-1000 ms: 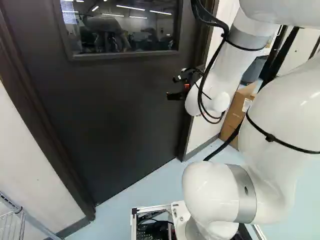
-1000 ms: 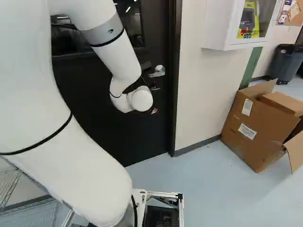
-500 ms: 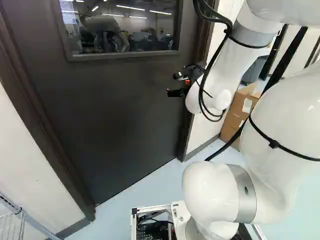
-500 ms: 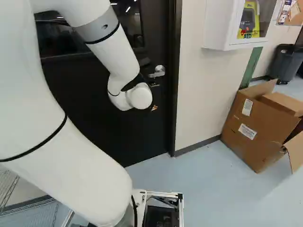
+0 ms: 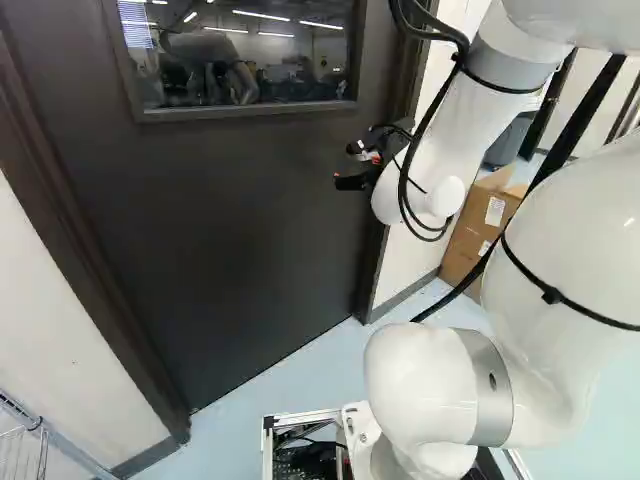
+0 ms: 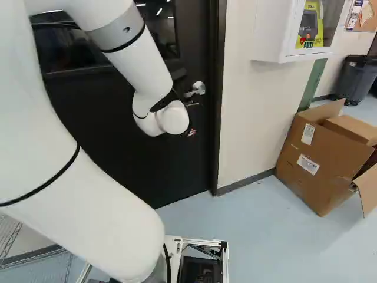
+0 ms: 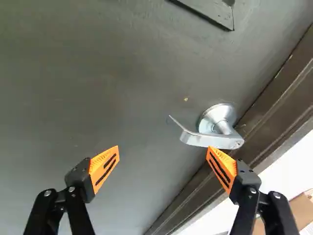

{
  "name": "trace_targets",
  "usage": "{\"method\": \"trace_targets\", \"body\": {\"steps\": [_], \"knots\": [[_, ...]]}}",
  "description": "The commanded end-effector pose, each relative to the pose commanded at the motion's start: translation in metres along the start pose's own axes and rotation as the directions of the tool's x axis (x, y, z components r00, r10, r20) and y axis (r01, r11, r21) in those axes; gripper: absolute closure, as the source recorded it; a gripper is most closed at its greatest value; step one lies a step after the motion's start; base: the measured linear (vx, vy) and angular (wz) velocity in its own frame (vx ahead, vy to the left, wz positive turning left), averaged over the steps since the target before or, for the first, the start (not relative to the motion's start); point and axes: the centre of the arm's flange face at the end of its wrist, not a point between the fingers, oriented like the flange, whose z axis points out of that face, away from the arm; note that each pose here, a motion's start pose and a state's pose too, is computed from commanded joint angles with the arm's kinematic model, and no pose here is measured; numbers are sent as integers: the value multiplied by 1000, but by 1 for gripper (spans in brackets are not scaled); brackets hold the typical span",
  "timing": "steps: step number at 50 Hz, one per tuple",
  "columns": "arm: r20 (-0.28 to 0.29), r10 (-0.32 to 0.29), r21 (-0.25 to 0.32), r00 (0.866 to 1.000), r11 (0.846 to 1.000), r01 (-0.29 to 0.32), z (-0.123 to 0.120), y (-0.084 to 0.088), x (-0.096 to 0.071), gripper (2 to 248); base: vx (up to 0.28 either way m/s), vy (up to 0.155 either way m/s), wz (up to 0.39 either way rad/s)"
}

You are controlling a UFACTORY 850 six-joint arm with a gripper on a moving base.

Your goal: Open the door and move inside

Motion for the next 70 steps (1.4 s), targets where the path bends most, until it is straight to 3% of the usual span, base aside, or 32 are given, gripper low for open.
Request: {"method": "trace_targets", "body": {"steps": [47, 70], "knots": [[-96, -54, -30, 994, 998, 51, 5, 18, 48, 3, 0, 0, 0], [-105, -57, -15, 993, 998, 55, 23, 21, 54, 3, 0, 0, 0]]}}
